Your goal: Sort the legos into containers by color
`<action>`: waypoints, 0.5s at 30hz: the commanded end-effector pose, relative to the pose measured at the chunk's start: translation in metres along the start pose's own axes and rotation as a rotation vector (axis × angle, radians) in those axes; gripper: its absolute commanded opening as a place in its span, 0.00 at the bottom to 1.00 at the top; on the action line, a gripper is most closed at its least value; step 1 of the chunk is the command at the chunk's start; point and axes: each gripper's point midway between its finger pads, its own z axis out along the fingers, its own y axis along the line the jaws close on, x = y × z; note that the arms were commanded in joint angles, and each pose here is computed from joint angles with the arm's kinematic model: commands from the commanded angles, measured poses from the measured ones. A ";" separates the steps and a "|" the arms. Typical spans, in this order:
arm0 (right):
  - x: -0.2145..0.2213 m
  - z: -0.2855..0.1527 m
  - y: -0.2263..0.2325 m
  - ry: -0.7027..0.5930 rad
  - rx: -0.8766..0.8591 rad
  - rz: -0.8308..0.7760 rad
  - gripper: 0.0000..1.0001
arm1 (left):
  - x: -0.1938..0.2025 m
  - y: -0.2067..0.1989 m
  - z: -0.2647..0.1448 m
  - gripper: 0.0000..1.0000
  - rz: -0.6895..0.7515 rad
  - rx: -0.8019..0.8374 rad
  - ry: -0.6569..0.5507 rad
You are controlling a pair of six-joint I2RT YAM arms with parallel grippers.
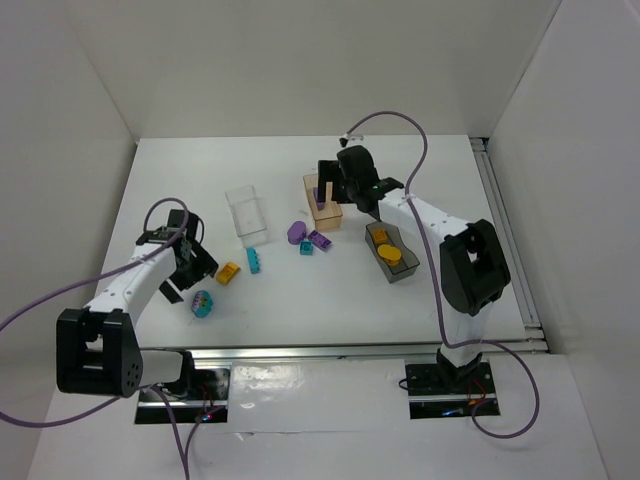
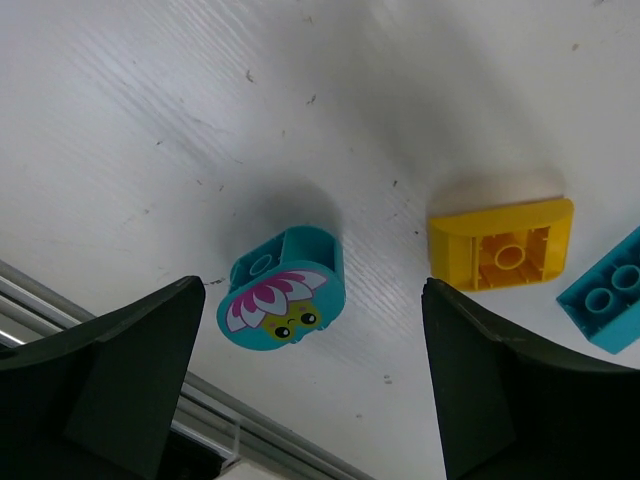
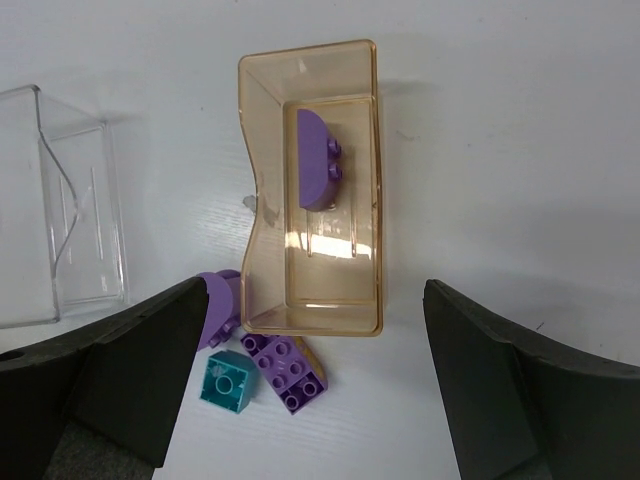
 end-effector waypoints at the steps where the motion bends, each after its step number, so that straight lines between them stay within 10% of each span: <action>1: -0.019 -0.012 0.004 -0.062 -0.030 0.031 0.95 | 0.006 -0.006 0.013 0.97 -0.016 0.035 0.010; 15: -0.007 -0.014 -0.019 -0.030 0.028 0.058 0.95 | 0.038 -0.019 0.021 0.75 0.035 0.130 0.060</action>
